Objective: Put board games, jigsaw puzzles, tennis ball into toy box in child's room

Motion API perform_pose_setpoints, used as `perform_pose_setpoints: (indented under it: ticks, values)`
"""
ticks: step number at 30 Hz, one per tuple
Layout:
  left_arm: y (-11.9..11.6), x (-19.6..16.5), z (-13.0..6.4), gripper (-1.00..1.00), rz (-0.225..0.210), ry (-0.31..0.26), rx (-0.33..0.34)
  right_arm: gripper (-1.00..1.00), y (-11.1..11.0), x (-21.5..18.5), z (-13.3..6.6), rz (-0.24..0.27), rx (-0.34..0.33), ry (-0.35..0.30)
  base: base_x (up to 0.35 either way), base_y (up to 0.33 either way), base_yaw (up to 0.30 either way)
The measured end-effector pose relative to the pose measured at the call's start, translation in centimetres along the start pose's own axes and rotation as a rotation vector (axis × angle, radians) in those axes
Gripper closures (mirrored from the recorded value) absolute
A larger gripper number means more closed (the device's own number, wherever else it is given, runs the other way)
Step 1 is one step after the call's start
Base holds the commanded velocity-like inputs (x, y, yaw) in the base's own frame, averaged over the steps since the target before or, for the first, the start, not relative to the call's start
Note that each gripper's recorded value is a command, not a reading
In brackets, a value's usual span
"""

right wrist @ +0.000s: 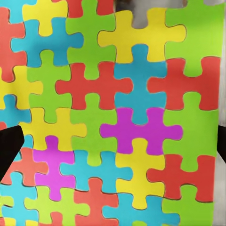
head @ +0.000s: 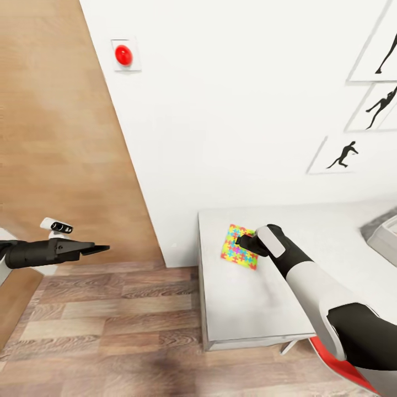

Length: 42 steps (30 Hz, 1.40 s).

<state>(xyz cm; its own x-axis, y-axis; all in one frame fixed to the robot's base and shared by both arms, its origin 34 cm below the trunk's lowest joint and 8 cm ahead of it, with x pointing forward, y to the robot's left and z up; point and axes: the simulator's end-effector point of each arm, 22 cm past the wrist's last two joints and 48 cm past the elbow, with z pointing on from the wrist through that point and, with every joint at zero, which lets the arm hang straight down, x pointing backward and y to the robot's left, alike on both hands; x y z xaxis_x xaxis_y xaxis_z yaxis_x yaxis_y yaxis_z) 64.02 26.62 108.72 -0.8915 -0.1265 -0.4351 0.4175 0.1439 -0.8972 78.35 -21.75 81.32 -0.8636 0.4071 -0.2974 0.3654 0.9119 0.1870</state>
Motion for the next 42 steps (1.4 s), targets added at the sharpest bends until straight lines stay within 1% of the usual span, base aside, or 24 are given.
perform_pose_setpoints:
  ticks: [22,29,35,37,42]
  values:
    - [-0.02,-0.02,0.00,-1.00,0.001,0.000,0.000,-1.00,-0.04,0.00,0.01,0.004,-0.001,0.000,-0.061,0.114,0.000]
    - [-0.03,0.01,-0.01,-1.00,0.000,0.000,0.000,-1.00,-0.20,-0.09,-0.06,-0.006,0.006,-0.002,-0.011,0.120,0.000]
    - [-0.05,-0.02,0.00,-1.00,0.001,0.000,0.000,-1.00,-0.21,-0.09,-0.06,-0.007,0.007,-0.002,0.000,0.121,0.000]
    - [-0.03,0.00,-0.01,-1.00,0.000,0.000,0.000,-1.00,-0.12,-0.02,-0.02,0.001,0.002,0.000,0.000,0.125,0.000]
    - [-0.04,0.00,-0.01,-1.00,0.001,0.000,0.000,-1.00,-0.11,-0.02,-0.04,-0.004,0.004,-0.001,0.000,0.117,0.000]
